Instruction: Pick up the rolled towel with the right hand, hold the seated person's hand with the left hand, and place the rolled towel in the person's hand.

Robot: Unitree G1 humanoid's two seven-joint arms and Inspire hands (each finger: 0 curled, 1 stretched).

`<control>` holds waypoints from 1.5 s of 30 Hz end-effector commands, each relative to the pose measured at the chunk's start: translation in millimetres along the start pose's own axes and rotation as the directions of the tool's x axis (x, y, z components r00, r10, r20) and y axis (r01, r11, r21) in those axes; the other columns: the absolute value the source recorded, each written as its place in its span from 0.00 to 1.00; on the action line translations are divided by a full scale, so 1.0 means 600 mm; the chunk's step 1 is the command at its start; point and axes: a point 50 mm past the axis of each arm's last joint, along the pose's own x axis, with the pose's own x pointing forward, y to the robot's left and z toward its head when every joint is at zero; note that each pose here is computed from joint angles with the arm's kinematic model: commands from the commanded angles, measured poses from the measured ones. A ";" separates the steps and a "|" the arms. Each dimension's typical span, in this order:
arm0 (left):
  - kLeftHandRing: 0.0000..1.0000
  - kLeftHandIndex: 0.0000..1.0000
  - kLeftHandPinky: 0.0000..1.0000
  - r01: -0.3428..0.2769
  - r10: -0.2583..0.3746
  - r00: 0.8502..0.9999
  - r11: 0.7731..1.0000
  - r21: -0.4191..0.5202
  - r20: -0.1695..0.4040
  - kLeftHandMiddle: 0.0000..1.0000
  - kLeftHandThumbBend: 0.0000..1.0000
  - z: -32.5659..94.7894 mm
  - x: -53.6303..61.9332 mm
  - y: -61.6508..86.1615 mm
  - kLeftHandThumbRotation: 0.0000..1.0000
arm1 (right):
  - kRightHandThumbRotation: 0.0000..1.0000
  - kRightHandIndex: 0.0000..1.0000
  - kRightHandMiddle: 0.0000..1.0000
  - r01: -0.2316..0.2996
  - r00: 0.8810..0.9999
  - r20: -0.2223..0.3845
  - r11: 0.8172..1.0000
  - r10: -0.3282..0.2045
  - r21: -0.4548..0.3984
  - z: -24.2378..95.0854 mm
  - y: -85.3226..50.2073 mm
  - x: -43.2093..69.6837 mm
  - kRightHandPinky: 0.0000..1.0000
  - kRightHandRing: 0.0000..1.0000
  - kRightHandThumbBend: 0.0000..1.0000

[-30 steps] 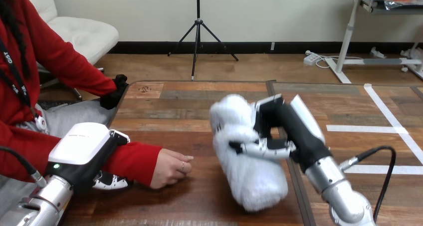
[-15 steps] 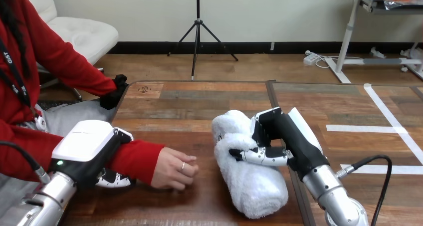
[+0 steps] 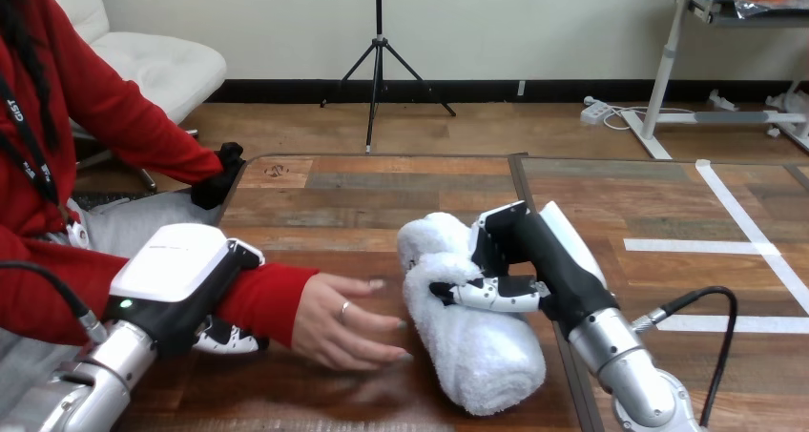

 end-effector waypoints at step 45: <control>0.31 0.39 0.27 -0.317 0.335 0.864 0.942 -0.112 0.375 0.36 0.83 0.143 0.071 0.135 0.00 | 0.00 0.11 0.14 0.077 0.920 0.383 0.996 -0.085 0.035 0.123 -0.006 0.070 0.06 0.10 0.53</control>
